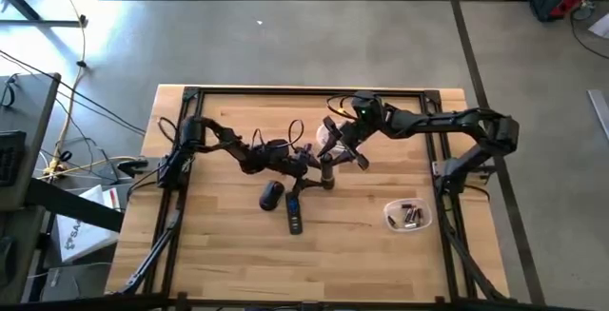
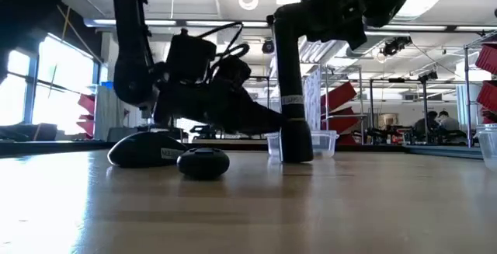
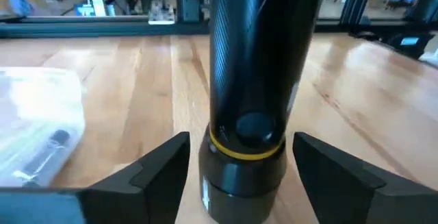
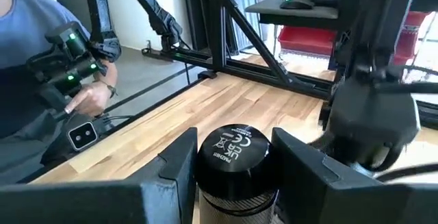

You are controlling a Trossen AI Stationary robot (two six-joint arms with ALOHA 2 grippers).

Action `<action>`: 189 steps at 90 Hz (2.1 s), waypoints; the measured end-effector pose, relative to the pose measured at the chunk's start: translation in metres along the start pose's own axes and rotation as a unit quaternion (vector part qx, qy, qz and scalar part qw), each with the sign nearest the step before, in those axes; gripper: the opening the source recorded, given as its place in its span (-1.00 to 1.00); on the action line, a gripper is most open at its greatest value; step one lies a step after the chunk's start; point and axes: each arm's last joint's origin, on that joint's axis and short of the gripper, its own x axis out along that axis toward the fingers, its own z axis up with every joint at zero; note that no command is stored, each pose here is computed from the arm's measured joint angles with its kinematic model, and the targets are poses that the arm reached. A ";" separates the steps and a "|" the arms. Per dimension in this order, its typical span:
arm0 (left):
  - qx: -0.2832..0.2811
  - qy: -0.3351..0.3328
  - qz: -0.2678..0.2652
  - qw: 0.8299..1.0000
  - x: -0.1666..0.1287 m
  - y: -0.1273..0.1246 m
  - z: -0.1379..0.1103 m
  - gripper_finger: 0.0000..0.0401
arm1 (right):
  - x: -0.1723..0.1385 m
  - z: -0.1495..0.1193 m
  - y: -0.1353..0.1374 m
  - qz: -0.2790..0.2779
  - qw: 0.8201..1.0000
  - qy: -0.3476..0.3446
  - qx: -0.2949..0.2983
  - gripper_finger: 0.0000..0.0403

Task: Insert battery
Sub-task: Close the flashlight battery compartment

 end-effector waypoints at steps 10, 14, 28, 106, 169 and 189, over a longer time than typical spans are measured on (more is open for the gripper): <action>0.010 0.011 0.000 1.000 0.005 -0.008 0.001 0.19 | 0.000 0.000 0.000 0.000 1.000 0.000 -0.002 -0.35; 0.014 0.012 0.003 1.000 0.008 -0.011 0.001 0.19 | 0.000 0.000 0.000 0.000 1.000 0.000 -0.002 -0.35; 0.019 0.017 0.012 1.000 0.021 -0.015 -0.006 0.19 | 0.000 0.000 0.000 -0.003 1.000 0.001 -0.003 -0.35; -0.025 0.118 0.048 0.991 0.033 0.002 -0.034 -0.05 | -0.008 -0.008 -0.002 -0.024 0.999 0.036 -0.001 -0.35; -0.022 0.123 0.002 0.992 0.028 0.014 -0.035 -0.05 | -0.016 0.004 -0.007 -0.005 0.996 0.078 0.031 -0.35; -0.019 0.124 0.002 0.992 0.028 0.014 -0.035 -0.05 | -0.017 0.004 -0.005 -0.001 0.995 0.084 0.046 -0.35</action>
